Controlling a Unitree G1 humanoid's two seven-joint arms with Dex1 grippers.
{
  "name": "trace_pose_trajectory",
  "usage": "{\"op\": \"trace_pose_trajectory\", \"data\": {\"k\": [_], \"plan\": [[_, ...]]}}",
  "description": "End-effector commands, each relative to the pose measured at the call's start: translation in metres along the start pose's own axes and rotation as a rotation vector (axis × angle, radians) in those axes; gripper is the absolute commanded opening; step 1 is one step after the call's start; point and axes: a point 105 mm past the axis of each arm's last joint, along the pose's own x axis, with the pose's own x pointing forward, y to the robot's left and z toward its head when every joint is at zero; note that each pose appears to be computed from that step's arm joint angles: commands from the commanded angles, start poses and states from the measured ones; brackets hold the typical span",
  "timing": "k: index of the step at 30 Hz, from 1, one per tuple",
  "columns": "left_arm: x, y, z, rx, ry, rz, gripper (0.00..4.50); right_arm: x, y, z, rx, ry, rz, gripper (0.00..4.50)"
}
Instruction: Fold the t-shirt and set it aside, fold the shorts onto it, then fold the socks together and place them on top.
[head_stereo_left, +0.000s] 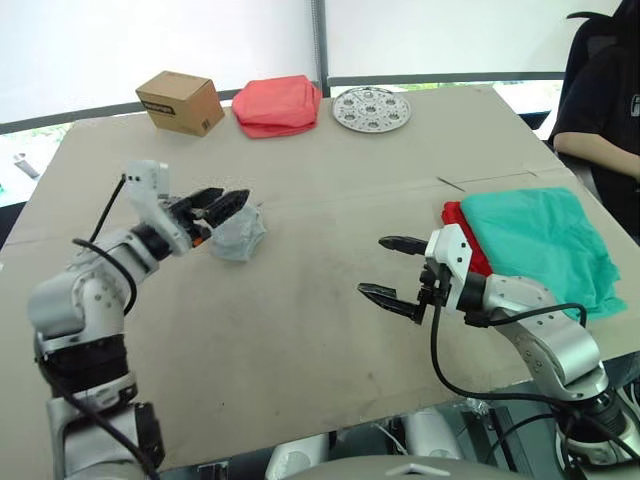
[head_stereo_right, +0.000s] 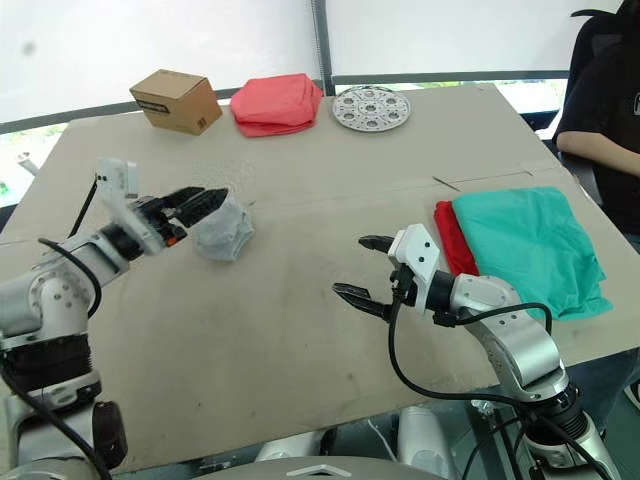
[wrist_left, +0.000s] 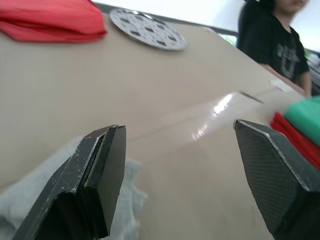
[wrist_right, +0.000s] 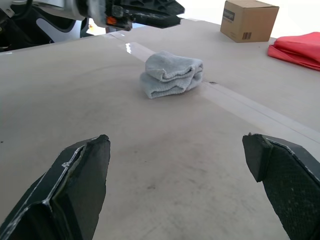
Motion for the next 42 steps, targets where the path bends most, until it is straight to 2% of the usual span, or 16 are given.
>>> {"op": "trace_pose_trajectory", "data": {"k": [1,3,5,7,10,15,19,25,29,31,35,38,41,42], "plan": [[0.018,0.016,-0.018,0.110,0.036,0.134,2.38,0.001,0.001,0.012,-0.042,-0.036,0.000,4.50],[0.025,0.033,-0.041,0.131,0.098,0.224,1.43,0.001,0.001,0.014,-0.047,-0.038,-0.006,4.50],[0.027,0.042,-0.062,0.149,0.157,0.248,0.46,0.001,0.002,0.016,-0.049,-0.040,-0.009,4.50],[0.027,0.052,-0.080,0.165,0.218,0.270,0.08,0.001,0.003,0.017,-0.050,-0.040,-0.012,4.50],[0.028,0.061,-0.101,0.076,0.283,0.259,0.08,0.000,0.004,0.016,-0.050,-0.034,-0.019,4.50],[0.032,0.057,-0.094,-0.137,0.250,0.169,0.08,-0.003,0.005,0.016,-0.048,-0.027,-0.026,4.50],[0.022,0.011,-0.115,-0.258,0.400,-0.091,0.08,-0.004,0.006,0.016,-0.045,-0.027,-0.027,4.50],[0.013,-0.052,-0.116,-0.335,0.458,-0.344,0.08,-0.004,0.006,0.016,-0.037,-0.032,-0.027,4.50],[0.009,-0.085,-0.120,-0.277,0.490,-0.446,0.08,-0.003,0.006,0.015,-0.007,-0.028,-0.037,4.50],[0.015,-0.086,-0.110,-0.239,0.418,-0.431,0.08,-0.002,0.006,0.015,0.003,-0.026,-0.040,4.50],[0.021,-0.068,-0.069,-0.159,0.232,-0.345,0.08,-0.001,0.008,0.014,0.027,-0.031,-0.044,4.50],[0.013,-0.055,-0.050,-0.116,0.165,-0.296,0.08,0.000,0.008,0.012,0.033,-0.030,-0.046,4.50],[0.002,-0.048,-0.032,-0.191,0.102,-0.295,0.88,0.001,0.008,0.011,0.033,-0.030,-0.046,4.50],[-0.002,-0.046,-0.028,-0.208,0.092,-0.295,1.52,0.001,0.009,0.010,0.033,-0.031,-0.046,4.50]]}}
